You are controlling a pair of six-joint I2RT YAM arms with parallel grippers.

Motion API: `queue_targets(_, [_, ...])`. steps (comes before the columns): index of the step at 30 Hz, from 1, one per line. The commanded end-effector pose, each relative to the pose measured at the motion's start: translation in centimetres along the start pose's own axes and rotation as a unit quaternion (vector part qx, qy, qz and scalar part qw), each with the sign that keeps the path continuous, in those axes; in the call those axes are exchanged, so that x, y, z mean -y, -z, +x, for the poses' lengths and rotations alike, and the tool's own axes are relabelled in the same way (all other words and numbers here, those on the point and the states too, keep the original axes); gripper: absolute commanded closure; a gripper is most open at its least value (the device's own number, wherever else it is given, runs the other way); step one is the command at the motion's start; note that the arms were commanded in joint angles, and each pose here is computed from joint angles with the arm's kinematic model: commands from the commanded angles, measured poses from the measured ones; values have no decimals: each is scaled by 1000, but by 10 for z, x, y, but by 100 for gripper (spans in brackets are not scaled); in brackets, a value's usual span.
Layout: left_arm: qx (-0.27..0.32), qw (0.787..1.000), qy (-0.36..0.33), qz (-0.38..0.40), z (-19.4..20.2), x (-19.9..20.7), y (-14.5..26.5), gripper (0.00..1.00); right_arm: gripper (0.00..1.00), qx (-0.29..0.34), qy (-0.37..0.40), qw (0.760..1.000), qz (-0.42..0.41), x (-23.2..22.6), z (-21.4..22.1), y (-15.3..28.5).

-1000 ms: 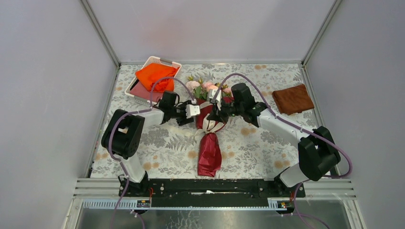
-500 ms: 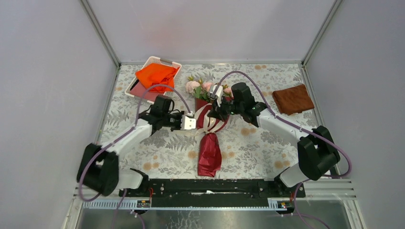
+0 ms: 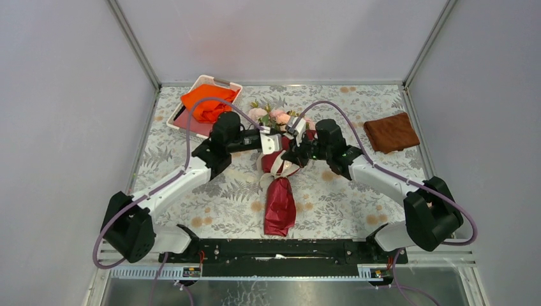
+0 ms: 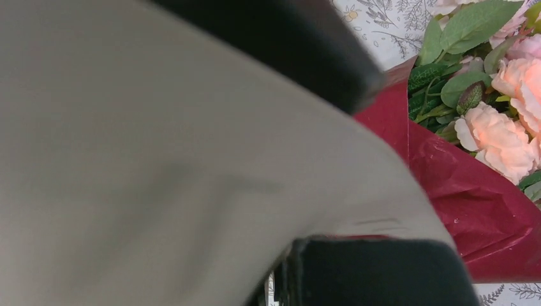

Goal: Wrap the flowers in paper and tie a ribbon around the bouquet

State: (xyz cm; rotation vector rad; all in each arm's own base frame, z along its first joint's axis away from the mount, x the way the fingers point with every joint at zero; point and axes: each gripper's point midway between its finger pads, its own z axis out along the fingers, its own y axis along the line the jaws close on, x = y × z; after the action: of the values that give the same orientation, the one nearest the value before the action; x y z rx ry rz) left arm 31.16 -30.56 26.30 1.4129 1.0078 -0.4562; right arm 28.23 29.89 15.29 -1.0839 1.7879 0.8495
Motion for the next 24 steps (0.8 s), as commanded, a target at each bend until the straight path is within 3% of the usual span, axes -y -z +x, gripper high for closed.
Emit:
queue_targets(1, [40,995,-33,-82,-47,-37,18,100,100,47,17,999,12,0,-30,11])
queue_targets(5, [53,993,-22,-106,-66,-43,59,100,100,46,20,999,10,-4,-29,15])
queue_targets(7, [22,994,-21,-100,-57,-32,70,100,100,41,20,999,7,-5,-26,15])
queue_targets(12, [-127,987,47,-92,50,-7,81,100,100,31,15,999,-24,-13,-23,11])
queue_targets(18, [-234,965,77,-83,132,13,102,100,100,31,21,999,-38,-19,-27,12])
queue_targets(21, [-282,958,52,-1,151,57,127,100,100,32,8,999,-21,-12,-35,11])
queue_targets(24, [-289,947,47,134,129,125,136,100,100,38,-16,999,-12,-8,-46,7])
